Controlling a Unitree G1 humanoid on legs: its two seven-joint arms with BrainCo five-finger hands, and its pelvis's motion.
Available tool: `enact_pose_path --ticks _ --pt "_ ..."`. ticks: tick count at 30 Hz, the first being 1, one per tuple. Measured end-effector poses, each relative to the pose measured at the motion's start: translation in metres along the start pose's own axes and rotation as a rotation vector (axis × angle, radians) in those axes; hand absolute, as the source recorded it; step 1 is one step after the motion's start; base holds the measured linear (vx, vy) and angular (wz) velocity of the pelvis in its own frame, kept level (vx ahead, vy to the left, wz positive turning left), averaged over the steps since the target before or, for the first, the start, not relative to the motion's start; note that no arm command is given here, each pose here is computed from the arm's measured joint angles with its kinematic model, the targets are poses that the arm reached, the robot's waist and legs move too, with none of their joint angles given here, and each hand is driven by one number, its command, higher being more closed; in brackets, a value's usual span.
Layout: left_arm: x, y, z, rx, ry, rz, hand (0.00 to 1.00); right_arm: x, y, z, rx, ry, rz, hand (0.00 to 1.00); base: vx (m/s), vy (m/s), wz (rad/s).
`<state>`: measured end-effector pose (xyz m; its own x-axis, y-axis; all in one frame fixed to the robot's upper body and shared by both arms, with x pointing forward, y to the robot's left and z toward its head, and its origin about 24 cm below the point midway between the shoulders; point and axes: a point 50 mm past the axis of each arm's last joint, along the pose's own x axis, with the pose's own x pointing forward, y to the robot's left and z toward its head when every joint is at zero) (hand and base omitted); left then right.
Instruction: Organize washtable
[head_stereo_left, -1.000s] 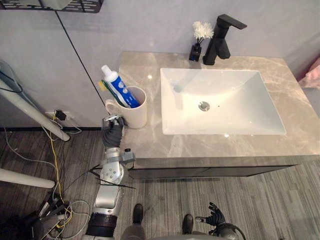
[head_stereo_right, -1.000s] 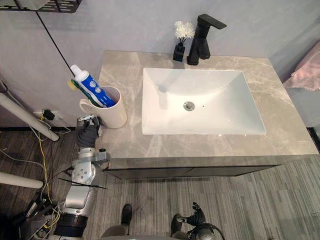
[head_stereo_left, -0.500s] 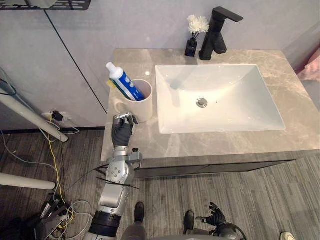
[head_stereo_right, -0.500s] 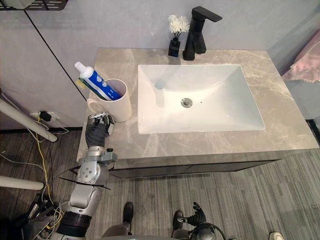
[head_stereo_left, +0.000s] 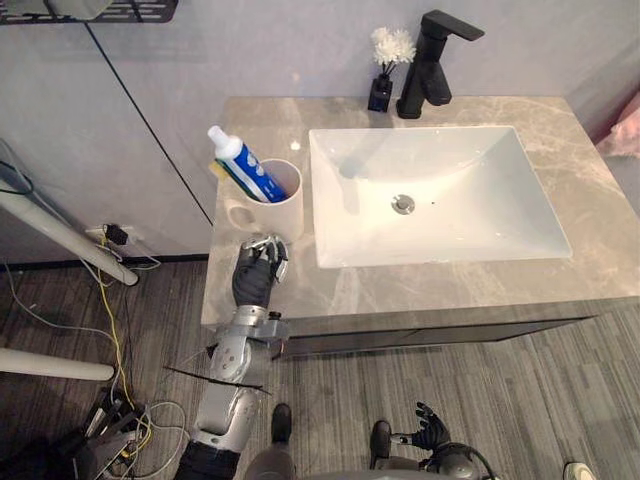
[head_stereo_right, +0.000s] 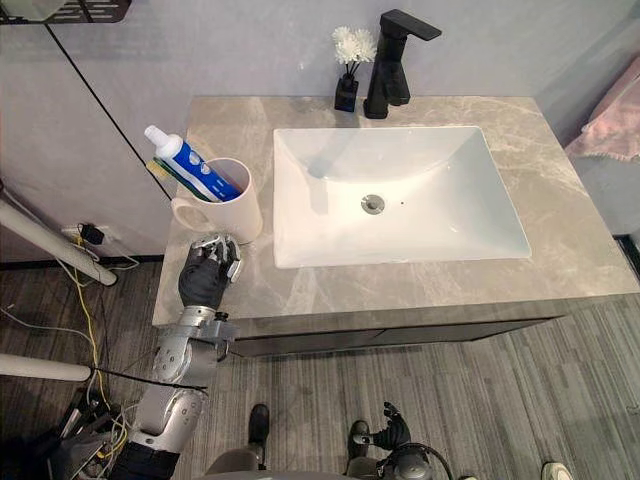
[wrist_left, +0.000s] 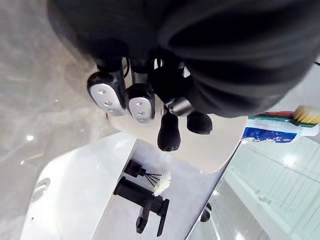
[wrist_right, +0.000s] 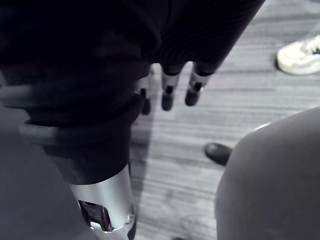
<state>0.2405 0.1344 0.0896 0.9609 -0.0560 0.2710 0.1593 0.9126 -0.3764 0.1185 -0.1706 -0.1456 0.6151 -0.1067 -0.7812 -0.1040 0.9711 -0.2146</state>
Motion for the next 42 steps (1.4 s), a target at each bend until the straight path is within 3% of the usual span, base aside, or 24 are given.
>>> enact_pose_path --ticks 14,28,42 --pt "0.005 0.001 -0.005 0.093 0.037 -0.018 1.00 0.001 -0.010 0.000 -0.069 -0.007 0.012 0.00 0.00 0.000 0.00" --pt "0.041 0.015 0.007 0.274 -0.033 0.088 1.00 -0.001 -0.012 0.005 -0.065 -0.031 0.009 0.00 0.00 0.000 -0.04" --pt "0.079 0.014 0.026 0.339 -0.088 0.100 1.00 -0.002 -0.013 0.008 -0.056 -0.047 0.008 0.00 -0.01 0.000 -0.01"
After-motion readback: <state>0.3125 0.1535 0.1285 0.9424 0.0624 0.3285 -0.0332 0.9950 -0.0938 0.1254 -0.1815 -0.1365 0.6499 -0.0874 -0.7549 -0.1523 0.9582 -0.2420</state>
